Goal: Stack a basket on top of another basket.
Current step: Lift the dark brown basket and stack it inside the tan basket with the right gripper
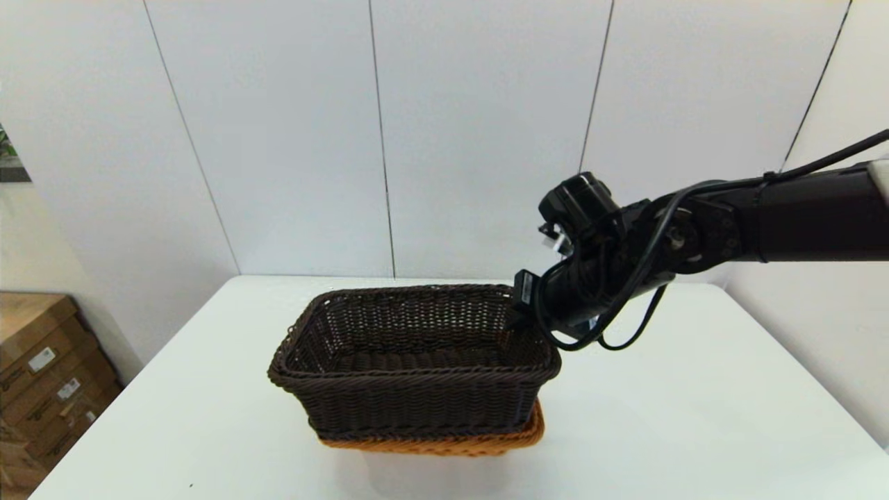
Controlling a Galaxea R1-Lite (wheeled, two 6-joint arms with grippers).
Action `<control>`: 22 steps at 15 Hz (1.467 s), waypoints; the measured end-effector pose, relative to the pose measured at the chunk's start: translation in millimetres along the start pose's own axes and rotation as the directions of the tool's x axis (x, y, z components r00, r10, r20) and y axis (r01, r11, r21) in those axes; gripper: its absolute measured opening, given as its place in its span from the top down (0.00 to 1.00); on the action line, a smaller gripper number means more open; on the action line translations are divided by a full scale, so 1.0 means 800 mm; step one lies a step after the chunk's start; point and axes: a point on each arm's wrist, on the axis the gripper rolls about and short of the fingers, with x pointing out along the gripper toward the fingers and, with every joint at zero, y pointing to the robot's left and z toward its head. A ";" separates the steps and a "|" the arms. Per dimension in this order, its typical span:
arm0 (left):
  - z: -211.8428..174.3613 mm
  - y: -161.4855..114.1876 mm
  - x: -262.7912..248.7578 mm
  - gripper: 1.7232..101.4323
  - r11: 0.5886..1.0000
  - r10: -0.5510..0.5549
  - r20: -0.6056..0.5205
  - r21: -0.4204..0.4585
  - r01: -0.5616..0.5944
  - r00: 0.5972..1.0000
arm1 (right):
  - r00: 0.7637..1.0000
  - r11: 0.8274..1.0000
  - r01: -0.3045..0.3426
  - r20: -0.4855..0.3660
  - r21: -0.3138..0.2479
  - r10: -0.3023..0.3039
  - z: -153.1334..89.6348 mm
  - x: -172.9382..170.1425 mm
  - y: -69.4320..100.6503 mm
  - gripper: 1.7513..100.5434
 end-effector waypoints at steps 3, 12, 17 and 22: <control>0.000 0.000 0.000 0.04 1.000 0.000 0.000 0.000 0.000 1.000 | 1.000 1.000 -0.018 0.022 -0.005 0.018 0.004 0.005 0.002 0.86; 0.000 0.000 0.000 0.04 1.000 0.000 0.000 0.000 0.000 1.000 | 0.991 0.996 -0.084 0.102 -0.020 0.086 0.017 0.012 0.008 0.86; 0.000 0.000 0.000 0.04 1.000 0.000 0.000 0.000 0.000 1.000 | 0.989 0.995 -0.095 0.112 -0.029 0.098 0.015 0.025 0.002 0.86; 0.000 0.000 0.000 0.04 1.000 0.000 0.000 0.000 0.000 1.000 | 0.990 0.996 -0.078 0.117 -0.039 0.082 0.021 0.035 -0.010 0.86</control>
